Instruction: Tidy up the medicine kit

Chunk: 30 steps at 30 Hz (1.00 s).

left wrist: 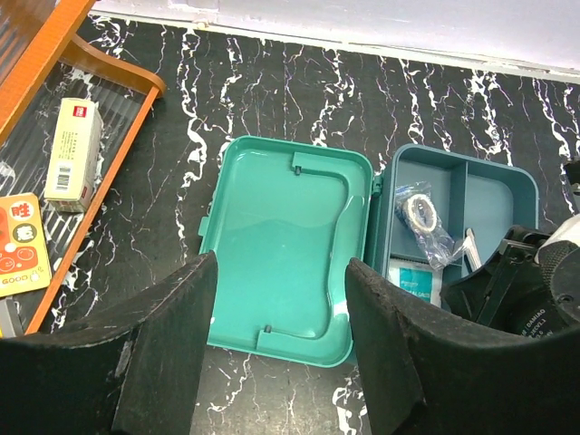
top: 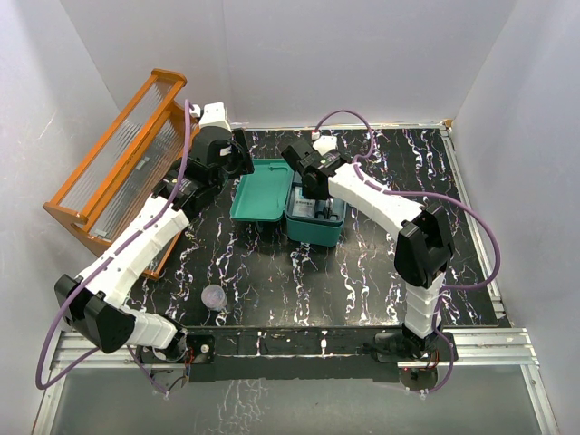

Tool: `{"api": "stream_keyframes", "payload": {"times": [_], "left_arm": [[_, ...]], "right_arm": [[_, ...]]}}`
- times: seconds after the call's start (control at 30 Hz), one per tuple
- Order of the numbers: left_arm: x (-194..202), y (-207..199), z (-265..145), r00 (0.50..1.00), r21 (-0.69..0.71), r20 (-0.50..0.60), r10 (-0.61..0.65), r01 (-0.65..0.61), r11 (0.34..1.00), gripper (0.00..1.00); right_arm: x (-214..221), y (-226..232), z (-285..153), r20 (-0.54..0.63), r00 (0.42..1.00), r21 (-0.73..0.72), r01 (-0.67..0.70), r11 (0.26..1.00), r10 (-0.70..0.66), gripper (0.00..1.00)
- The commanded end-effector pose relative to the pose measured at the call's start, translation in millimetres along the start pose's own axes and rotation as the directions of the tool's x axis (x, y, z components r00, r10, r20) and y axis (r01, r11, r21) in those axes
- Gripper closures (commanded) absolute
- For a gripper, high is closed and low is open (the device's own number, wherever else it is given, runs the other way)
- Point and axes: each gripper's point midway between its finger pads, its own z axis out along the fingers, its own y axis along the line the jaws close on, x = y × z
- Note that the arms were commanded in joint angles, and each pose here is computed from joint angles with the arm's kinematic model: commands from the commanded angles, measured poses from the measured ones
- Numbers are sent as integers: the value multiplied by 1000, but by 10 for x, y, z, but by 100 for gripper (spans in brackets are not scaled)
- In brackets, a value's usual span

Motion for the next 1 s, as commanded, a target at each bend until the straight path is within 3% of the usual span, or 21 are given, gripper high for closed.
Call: {"api": "stream_keyframes", "payload": {"times": [0.0,0.83,0.97], "left_arm": [[-106,4,-44,1000,8,27,-7,7,1000,43],[-128,-25,-25,999,14,29,-22,21,1000,43],[-120,-50,-25,999,26,24,-31,31,999,43]], "right_arm": [[-136,73,-5,47,999,-35,-19,999,21,100],[27,68,182,-61,991,-43,-124,991,121,100],[-33,54,118,-51,991,-44,-128,991,126,86]]}}
